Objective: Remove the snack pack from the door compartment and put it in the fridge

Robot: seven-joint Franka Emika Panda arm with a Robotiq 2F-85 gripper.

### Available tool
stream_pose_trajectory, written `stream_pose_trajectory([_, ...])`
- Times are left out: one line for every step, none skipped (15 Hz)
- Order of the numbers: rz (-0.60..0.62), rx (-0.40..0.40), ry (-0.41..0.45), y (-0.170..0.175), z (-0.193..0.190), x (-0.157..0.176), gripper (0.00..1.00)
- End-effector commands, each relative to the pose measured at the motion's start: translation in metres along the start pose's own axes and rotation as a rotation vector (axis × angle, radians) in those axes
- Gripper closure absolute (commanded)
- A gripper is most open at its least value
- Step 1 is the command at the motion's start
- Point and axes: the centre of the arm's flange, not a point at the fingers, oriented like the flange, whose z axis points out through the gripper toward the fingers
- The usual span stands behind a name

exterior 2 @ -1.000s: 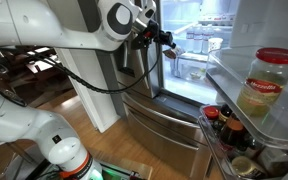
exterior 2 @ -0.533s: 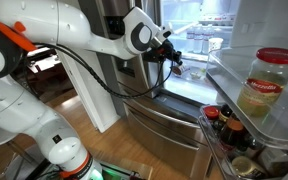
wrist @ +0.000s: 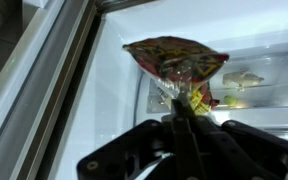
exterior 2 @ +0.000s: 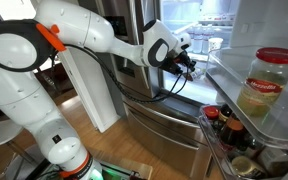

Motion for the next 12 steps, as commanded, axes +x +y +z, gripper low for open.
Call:
stream_pose_trajectory([0.002,-0.002,-0.001,0.000,0.003,0.001,0.99])
stream_pose_trajectory([0.002,-0.003,-0.001,0.000,0.005,0.002,0.99])
stream_pose_trajectory([0.002,-0.004,0.001,0.000,0.005,0.003,0.99])
stream_pose_trajectory([0.002,-0.004,0.003,0.000,0.004,0.004,0.99])
stream_pose_trajectory([0.002,-0.004,0.004,0.000,0.004,0.005,1.00])
stream_pose_trajectory([0.014,-0.013,-0.008,-0.001,0.011,0.007,1.00])
stream_pose_trajectory([0.044,-0.030,-0.031,-0.004,0.022,0.010,1.00])
stream_pose_trajectory([0.076,-0.039,-0.047,-0.006,0.034,0.014,1.00])
stream_pose_trajectory([0.109,-0.056,-0.027,-0.008,0.043,0.015,1.00])
stream_pose_trajectory([0.127,-0.060,-0.044,-0.011,0.051,0.018,1.00])
stream_pose_trajectory([0.152,-0.052,-0.060,-0.014,0.061,0.020,1.00])
stream_pose_trajectory([0.174,-0.062,-0.065,-0.017,0.069,0.023,1.00])
